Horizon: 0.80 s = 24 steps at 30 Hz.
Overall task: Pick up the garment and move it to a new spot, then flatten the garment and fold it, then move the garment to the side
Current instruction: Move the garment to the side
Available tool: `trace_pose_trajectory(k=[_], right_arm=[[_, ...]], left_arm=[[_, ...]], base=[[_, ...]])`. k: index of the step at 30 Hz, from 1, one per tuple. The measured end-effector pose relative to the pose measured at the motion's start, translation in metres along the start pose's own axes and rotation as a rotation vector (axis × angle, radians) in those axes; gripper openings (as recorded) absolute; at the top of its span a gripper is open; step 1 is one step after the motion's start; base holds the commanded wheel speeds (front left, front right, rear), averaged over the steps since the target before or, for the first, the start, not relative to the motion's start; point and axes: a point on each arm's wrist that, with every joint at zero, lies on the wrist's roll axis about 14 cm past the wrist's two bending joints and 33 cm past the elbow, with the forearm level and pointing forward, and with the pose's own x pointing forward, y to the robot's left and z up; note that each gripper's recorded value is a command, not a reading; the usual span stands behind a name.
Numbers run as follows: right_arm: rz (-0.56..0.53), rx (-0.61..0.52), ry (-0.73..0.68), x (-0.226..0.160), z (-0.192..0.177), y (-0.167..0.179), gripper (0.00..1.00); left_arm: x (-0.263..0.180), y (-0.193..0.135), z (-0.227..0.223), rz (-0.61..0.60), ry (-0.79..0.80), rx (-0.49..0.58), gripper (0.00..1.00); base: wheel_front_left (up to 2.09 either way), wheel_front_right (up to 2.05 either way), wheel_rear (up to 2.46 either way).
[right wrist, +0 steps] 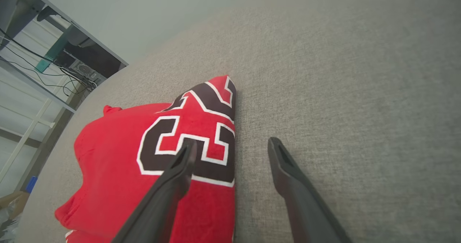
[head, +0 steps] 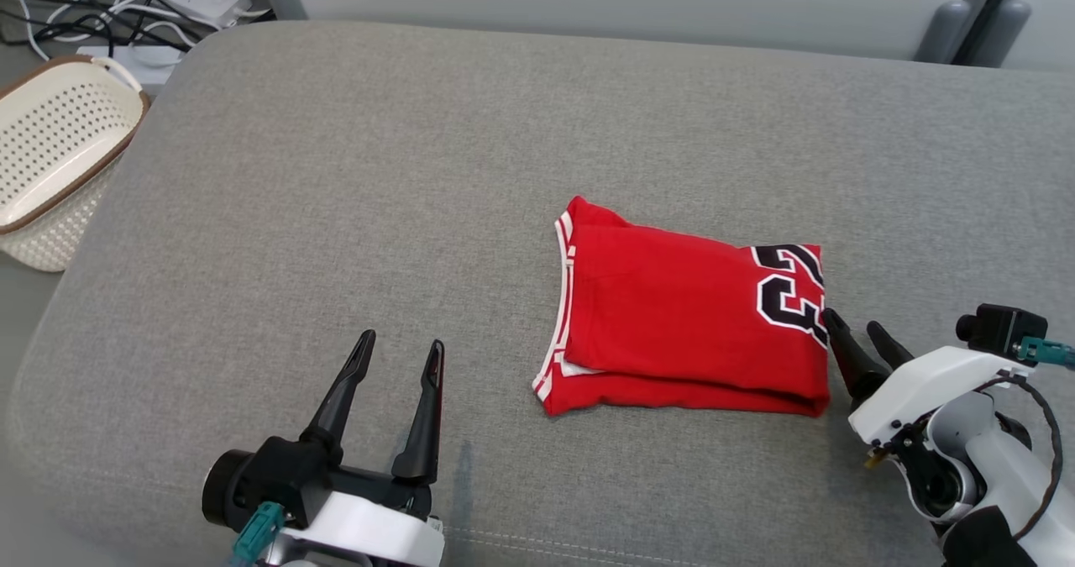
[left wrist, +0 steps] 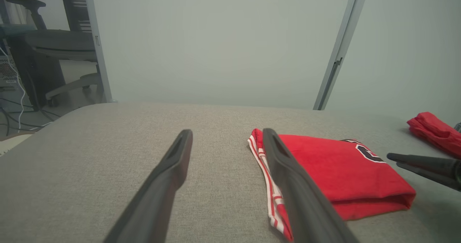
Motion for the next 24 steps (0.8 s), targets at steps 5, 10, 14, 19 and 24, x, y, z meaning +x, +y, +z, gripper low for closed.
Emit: trace_pose_trajectory(k=[5,10,14,19,24], right_arm=[[0.009,0.018,0.056,0.013,-0.012,0.005,1.00],[0.007,0.003,0.098,0.019,-0.023,0.005,1.00],[0.013,-0.004,0.111,0.025,-0.026,0.008,1.00],[0.028,-0.005,0.128,0.031,-0.029,0.014,0.00],[0.050,-0.052,0.116,0.032,-0.029,0.017,0.00]], left_arm=[[0.002,0.005,-0.002,0.017,0.008,0.000,1.00],[0.004,0.005,0.004,0.014,-0.013,0.001,1.00],[0.009,0.002,0.013,0.001,-0.040,0.004,1.00],[0.009,0.002,0.016,0.001,-0.051,0.011,1.00],[0.008,0.005,0.020,0.011,-0.062,0.015,1.00]], base=[[0.00,0.00,0.00],[0.00,0.00,0.00],[0.00,0.00,0.00],[0.00,0.00,0.00],[0.00,0.00,0.00]])
